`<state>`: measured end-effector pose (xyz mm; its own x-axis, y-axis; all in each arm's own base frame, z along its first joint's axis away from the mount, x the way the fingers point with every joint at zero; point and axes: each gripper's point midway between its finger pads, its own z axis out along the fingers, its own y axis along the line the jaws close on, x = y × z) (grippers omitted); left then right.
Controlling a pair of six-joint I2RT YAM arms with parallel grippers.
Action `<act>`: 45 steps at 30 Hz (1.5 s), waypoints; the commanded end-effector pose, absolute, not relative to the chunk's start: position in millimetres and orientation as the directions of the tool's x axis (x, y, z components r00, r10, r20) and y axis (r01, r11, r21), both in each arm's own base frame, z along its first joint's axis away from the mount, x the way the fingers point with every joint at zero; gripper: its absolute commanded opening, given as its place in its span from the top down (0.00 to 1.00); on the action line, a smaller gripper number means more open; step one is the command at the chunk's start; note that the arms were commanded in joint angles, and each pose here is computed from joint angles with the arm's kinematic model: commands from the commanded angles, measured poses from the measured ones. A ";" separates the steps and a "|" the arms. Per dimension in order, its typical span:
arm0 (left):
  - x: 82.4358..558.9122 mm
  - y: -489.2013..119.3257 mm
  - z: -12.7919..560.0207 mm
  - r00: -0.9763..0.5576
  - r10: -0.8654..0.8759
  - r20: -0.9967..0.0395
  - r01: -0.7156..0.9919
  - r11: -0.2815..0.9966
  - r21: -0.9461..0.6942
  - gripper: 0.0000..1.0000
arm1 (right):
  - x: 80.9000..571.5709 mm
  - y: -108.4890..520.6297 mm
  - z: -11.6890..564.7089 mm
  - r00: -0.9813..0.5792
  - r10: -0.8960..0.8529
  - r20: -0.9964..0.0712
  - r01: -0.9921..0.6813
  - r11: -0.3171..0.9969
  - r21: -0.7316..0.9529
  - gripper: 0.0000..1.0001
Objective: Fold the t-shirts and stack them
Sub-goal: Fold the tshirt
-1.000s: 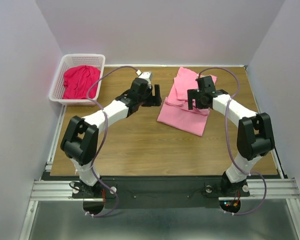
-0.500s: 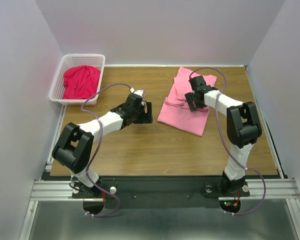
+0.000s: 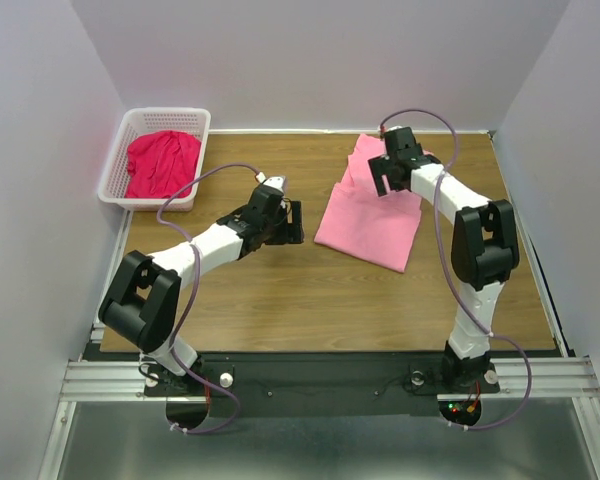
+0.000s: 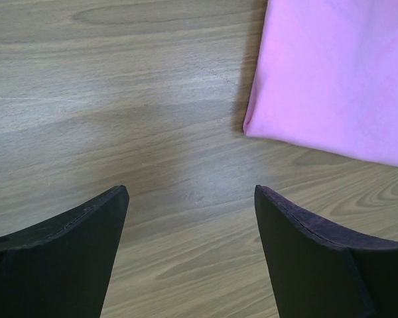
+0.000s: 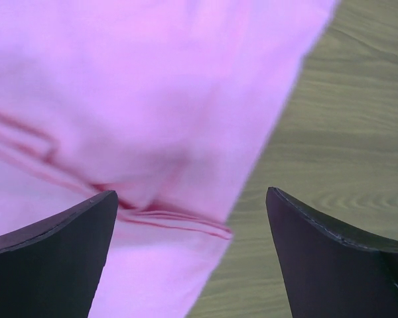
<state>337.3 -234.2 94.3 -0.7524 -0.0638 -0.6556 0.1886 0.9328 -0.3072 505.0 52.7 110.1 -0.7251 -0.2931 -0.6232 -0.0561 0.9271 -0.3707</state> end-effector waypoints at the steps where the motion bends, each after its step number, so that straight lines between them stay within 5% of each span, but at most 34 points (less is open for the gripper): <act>1: 339.7 -231.7 103.5 -0.732 -0.064 -0.678 0.193 0.935 -0.297 0.12 | 508.4 128.1 137.2 -0.613 -0.365 -0.701 -0.242 0.931 -0.274 0.01; 10: 357.3 -248.5 109.6 -0.729 -0.030 -0.684 0.234 0.928 -0.289 0.16 | 513.3 139.0 136.3 -0.629 -0.265 -0.731 -0.159 0.964 -0.212 0.07; 14: 365.2 -267.4 126.4 -0.712 -0.012 -0.702 0.288 0.907 -0.307 0.25 | 489.0 146.0 147.7 -0.663 -0.089 -0.743 -0.197 0.979 0.059 0.25; 17: 368.0 -286.9 127.9 -0.719 0.010 -0.695 0.329 0.886 -0.327 0.35 | 453.1 142.3 140.4 -0.735 0.054 -0.675 -0.171 0.950 0.263 0.55; 24: 370.6 -326.1 119.6 -0.736 0.077 -0.672 0.432 0.818 -0.380 0.69 | 368.5 134.8 107.8 -0.845 0.144 -0.515 -0.150 0.861 0.486 0.99; 36: 381.0 -342.5 51.0 -0.797 0.157 -0.584 0.438 0.816 -0.378 0.85 | 315.9 108.7 53.6 -0.874 0.310 -0.374 0.012 0.784 0.621 0.99; 45: 330.2 -301.7 -7.3 -0.921 0.059 -0.384 0.227 0.884 -0.409 0.97 | 310.5 77.7 18.6 -0.854 0.394 -0.339 0.163 0.822 0.545 0.99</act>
